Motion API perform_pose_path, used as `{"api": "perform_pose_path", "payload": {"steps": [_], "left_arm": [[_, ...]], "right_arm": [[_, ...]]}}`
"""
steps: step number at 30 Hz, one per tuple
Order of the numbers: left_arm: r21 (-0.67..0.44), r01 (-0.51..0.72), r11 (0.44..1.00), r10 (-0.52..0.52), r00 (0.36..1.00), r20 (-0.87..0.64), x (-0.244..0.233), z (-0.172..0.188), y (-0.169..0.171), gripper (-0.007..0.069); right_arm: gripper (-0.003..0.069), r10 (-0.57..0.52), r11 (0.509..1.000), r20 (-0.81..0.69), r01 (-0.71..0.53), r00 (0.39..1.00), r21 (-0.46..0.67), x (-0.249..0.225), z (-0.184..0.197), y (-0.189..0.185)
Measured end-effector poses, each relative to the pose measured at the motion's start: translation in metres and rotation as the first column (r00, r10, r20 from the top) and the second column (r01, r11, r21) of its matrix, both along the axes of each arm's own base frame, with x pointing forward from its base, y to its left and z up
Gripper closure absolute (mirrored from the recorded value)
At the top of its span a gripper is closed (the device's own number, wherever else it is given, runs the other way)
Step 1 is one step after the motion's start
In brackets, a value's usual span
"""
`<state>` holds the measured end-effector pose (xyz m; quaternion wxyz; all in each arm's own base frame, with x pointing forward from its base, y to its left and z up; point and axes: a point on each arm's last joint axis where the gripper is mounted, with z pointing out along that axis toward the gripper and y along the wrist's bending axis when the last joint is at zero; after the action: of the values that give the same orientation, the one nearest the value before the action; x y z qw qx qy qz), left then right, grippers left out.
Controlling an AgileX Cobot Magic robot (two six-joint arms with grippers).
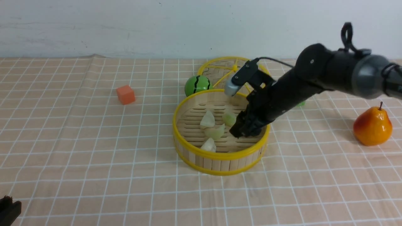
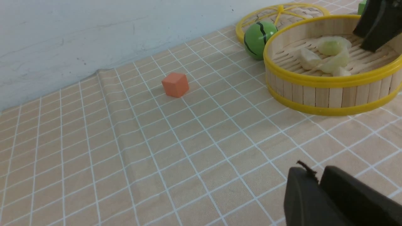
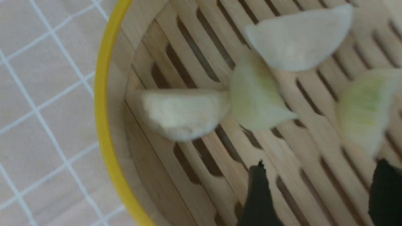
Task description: Put the dumplings into the steamer on the table with the brown tablecloth.
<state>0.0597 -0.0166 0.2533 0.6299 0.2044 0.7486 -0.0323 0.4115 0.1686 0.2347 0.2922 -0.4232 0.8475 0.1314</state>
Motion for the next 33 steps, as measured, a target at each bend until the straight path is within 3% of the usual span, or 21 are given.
{"api": "perform_pose_path", "payload": {"steps": [2, 3, 5, 7, 8, 10, 14, 22, 25, 27, 28, 31, 33], "left_arm": [[0.0, 0.0, 1.0, 0.0, 1.0, 0.001, 0.0, 0.0, 0.0, 0.0551], [0.0, 0.0, 1.0, 0.0, 1.0, 0.001, 0.0, 0.0, 0.0, 0.0551], [-0.001, 0.001, 1.0, -0.001, 1.0, 0.002, 0.0, 0.0, 0.0, 0.0551], [-0.001, 0.001, 1.0, -0.001, 1.0, 0.002, 0.0, 0.0, 0.0, 0.0551], [-0.001, 0.001, 1.0, -0.001, 1.0, 0.002, 0.0, 0.0, 0.0, 0.0551], [-0.001, 0.001, 1.0, -0.001, 1.0, 0.002, 0.0, 0.0, 0.0, 0.0548], [-0.001, 0.001, 1.0, -0.001, 1.0, 0.002, 0.0, 0.0, 0.0, 0.0545], [0.0, 0.0, 1.0, 0.0, 1.0, 0.001, 0.0, 0.0, 0.0, 0.0536], [0.0, 0.0, 1.0, 0.0, 1.0, 0.001, 0.0, 0.0, 0.0, 0.0535], [0.0, 0.0, 1.0, 0.0, 1.0, -0.001, 0.0, 0.0, 0.0, 0.0533], [0.0, 0.0, 1.0, 0.0, 1.0, -0.001, 0.0, 0.0, 0.0, 0.0533], [0.001, -0.001, 1.0, 0.001, 1.0, -0.002, 0.0, 0.0, 0.0, 0.0532], [0.001, -0.001, 1.0, 0.001, 1.0, -0.002, 0.0, 0.0, 0.0, 0.0529]], "right_arm": [[0.0224, -0.025, 0.999, 0.054, 0.028, 0.998, -0.044, -0.014, 0.044, -0.011], [0.0231, -0.034, 0.998, 0.054, 0.037, 0.998, -0.053, -0.015, 0.048, -0.012], [0.0287, -0.117, 0.991, 0.116, 0.123, 0.986, -0.054, -0.038, 0.105, -0.026], [0.0365, -0.203, 0.977, 0.169, 0.211, 0.964, -0.026, -0.064, 0.151, -0.04], [0.0384, -0.212, 0.976, 0.17, 0.218, 0.962, -0.016, -0.067, 0.155, -0.041], [0.0489, -0.302, 0.952, 0.225, 0.307, 0.926, 0.012, -0.104, 0.198, -0.06], [0.0654, -0.382, 0.923, 0.259, 0.383, 0.887, 0.048, -0.159, 0.23, -0.084], [0.0671, -0.403, 0.914, 0.298, 0.394, 0.865, 0.094, -0.219, 0.193, -0.105], [0.0669, -0.419, 0.908, 0.387, 0.371, 0.821, 0.194, -0.237, 0.167, -0.11], [0.0669, -0.46, 0.881, 0.415, 0.346, 0.785, 0.323, -0.251, 0.132, -0.112], [0.0669, -0.46, 0.881, 0.415, 0.346, 0.785, 0.323, -0.251, 0.132, -0.112], [0.0668, -0.57, 0.782, 0.372, 0.344, 0.733, 0.519, -0.275, 0.086, -0.119], [0.0665, -0.61, 0.74, 0.348, 0.353, 0.712, 0.573, -0.281, 0.071, -0.122]]}}
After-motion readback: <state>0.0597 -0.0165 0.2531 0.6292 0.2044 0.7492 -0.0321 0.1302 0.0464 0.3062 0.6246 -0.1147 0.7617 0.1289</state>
